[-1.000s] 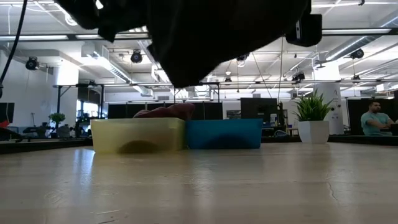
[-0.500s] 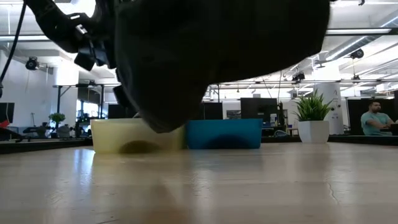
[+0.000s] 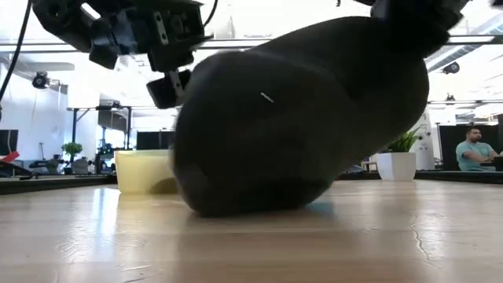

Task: Pick & Place hat
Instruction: Put the gray cap into the blue bin

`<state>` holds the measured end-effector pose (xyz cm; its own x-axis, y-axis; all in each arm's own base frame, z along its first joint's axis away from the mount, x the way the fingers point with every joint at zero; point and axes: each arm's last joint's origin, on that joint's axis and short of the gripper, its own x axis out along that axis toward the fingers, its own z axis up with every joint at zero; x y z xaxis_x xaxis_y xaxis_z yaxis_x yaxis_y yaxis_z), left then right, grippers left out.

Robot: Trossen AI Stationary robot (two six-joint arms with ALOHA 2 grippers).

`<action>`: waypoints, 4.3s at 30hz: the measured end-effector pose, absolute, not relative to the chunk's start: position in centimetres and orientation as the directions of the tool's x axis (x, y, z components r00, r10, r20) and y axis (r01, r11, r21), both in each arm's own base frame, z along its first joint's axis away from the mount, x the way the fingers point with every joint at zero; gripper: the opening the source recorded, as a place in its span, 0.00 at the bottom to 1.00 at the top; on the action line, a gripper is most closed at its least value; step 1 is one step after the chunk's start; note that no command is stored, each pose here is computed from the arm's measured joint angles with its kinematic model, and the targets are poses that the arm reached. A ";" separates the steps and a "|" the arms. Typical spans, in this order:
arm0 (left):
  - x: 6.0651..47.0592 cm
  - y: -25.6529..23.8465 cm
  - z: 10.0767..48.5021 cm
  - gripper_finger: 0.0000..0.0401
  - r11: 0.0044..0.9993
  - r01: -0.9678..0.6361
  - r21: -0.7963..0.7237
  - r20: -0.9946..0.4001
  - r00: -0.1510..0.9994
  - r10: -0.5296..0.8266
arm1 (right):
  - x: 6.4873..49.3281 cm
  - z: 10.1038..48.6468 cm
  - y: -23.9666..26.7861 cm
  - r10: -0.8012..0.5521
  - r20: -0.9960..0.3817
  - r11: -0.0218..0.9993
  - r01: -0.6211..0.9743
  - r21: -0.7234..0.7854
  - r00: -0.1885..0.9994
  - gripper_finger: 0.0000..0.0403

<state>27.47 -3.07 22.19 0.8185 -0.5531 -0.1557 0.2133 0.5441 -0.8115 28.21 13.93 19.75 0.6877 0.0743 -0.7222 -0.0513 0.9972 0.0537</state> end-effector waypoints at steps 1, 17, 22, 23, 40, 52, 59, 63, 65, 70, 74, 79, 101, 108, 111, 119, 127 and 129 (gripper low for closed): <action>27.5 -3.4 22.3 0.33 0.544 0.219 -0.810 -0.152 0.818 -0.555 | 28.4 19.8 14.3 0.054 -0.750 0.995 -0.096 -0.013 0.659 0.08; 28.8 -8.2 18.1 0.33 0.580 0.040 -0.814 -0.356 0.755 -0.551 | 29.6 20.2 18.1 -0.063 -0.810 0.813 -0.441 -0.380 0.582 0.07; 30.0 -9.8 18.1 0.33 0.525 0.072 -0.848 -0.352 0.664 -0.659 | 29.3 19.7 18.1 -0.073 -0.826 0.850 -0.398 -0.344 0.558 0.07; 30.1 -10.2 18.5 0.33 0.529 0.089 -0.844 -0.347 0.663 -0.664 | 29.2 19.6 18.2 -0.070 -0.830 0.854 -0.397 -0.336 0.553 0.07; 37.0 -12.3 17.3 0.33 0.771 0.178 -0.611 -0.440 0.733 -0.518 | 29.2 19.6 18.6 -0.081 -0.804 0.736 -0.509 -0.446 0.589 0.07; 40.0 -13.9 17.8 0.33 0.826 0.282 -0.488 -0.498 0.688 -0.529 | 28.9 19.5 19.0 -0.046 -0.821 0.726 -0.545 -0.419 0.569 0.25; 40.6 -13.9 16.9 0.33 0.839 0.284 -0.464 -0.514 0.686 -0.516 | 28.8 19.5 19.1 -0.107 -0.798 0.670 -0.550 -0.498 0.593 0.46; 40.7 -13.6 16.7 0.33 0.849 0.287 -0.444 -0.519 0.690 -0.505 | 27.9 19.7 19.5 -0.159 -0.786 0.644 -0.541 -0.541 0.597 0.55; 40.7 -13.3 16.6 0.33 0.861 0.287 -0.420 -0.528 0.694 -0.489 | 27.0 20.0 19.8 -0.178 -0.788 0.643 -0.536 -0.546 0.589 0.58; 40.5 -12.8 16.9 0.33 0.871 0.271 -0.410 -0.553 0.685 -0.473 | 24.1 21.0 20.6 -0.191 -0.817 0.719 -0.490 -0.494 0.544 0.62; 39.9 -12.7 17.9 0.33 0.875 0.274 -0.400 -0.572 0.672 -0.471 | 23.1 21.3 22.0 -0.125 -0.819 0.780 -0.455 -0.430 0.561 0.61; 39.2 -12.6 20.9 0.33 0.863 0.289 -0.415 -0.516 0.706 -0.485 | 24.1 20.6 23.6 -0.015 -0.796 0.781 -0.491 -0.387 0.605 0.61; 36.1 -14.3 17.2 0.33 0.897 0.248 -0.366 -0.698 0.564 -0.441 | 29.4 23.1 23.4 0.131 -0.647 0.988 -0.153 0.022 0.751 0.55; 34.8 -13.8 15.2 0.33 0.905 0.202 -0.374 -0.746 0.514 -0.423 | 33.6 20.3 22.9 0.132 -0.698 0.991 -0.071 0.116 0.703 0.55; 34.7 -13.9 15.3 0.33 0.905 0.204 -0.374 -0.748 0.511 -0.424 | 34.8 19.1 23.0 0.102 -0.731 0.990 0.006 0.143 0.675 0.55; 34.0 -14.2 15.2 0.33 0.909 0.230 -0.349 -0.777 0.471 -0.417 | 34.4 17.4 23.2 0.023 -0.854 0.984 0.137 0.110 0.520 0.55; 32.6 -14.5 19.2 0.33 0.909 0.353 -0.224 -0.733 0.554 -0.395 | 34.2 19.5 24.0 0.024 -0.842 1.000 -0.012 0.020 0.539 0.55; 31.6 -14.5 20.1 0.33 0.914 0.377 -0.150 -0.751 0.558 -0.353 | 34.4 19.9 24.3 0.031 -0.827 0.995 -0.093 -0.026 0.561 0.55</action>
